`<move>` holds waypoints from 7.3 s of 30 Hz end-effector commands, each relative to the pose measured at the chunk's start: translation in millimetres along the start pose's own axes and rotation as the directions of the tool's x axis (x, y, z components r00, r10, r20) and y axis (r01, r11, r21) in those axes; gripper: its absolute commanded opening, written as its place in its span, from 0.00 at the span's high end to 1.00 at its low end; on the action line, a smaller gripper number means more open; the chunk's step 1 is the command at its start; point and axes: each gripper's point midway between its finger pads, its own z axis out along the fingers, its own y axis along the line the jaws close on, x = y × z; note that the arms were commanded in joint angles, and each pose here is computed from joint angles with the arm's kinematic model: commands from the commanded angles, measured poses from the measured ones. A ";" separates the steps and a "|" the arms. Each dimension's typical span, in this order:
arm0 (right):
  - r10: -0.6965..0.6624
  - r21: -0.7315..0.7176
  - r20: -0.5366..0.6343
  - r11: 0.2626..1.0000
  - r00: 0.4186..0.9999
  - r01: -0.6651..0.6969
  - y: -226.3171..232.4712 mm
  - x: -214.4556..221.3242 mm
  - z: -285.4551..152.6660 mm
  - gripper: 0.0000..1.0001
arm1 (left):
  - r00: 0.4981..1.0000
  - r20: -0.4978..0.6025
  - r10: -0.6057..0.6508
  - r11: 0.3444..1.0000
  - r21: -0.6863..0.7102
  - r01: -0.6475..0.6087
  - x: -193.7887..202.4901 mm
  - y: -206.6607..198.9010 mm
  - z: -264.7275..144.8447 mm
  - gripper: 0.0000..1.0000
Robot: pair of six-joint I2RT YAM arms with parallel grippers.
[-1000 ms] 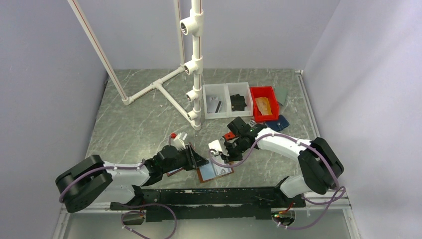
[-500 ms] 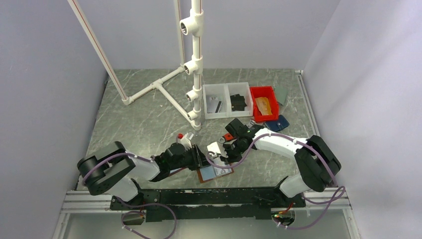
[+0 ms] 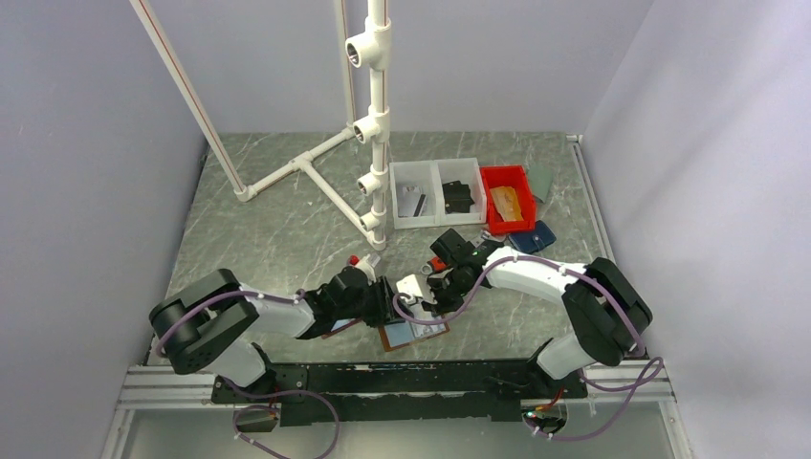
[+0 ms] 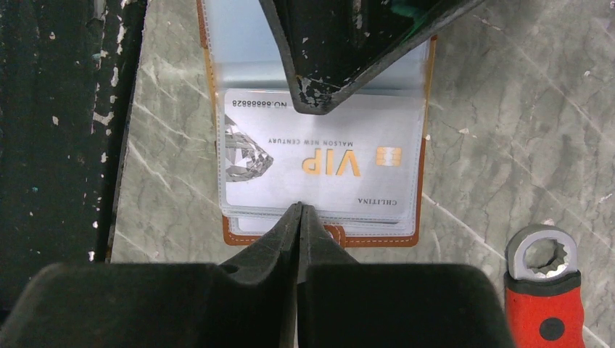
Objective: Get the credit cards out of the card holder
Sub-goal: Remove the credit card from the card holder.
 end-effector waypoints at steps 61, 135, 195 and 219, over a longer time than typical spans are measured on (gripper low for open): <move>0.162 0.027 -0.092 0.987 0.983 -0.160 -19.4 -2.1 16.5 0.87 | 0.982 -0.043 0.183 0.980 0.084 -0.179 -10.0 -4.8 -13.5 1.00; 0.214 0.006 0.004 0.977 0.977 -0.214 -19.2 -25.3 19.8 0.90 | 0.997 -0.078 0.009 0.999 0.045 -0.006 -5.6 27.8 -8.2 0.72; 0.269 0.060 -0.148 0.963 0.952 -0.262 -25.3 -5.9 37.6 0.94 | 0.995 -0.098 0.012 1.000 0.027 -0.010 -8.2 38.9 -45.0 1.00; 0.270 0.054 -0.141 0.963 0.953 -0.265 -24.4 -7.6 37.7 0.94 | 0.978 -0.002 -0.210 0.977 0.044 0.210 -13.2 60.4 -28.1 0.84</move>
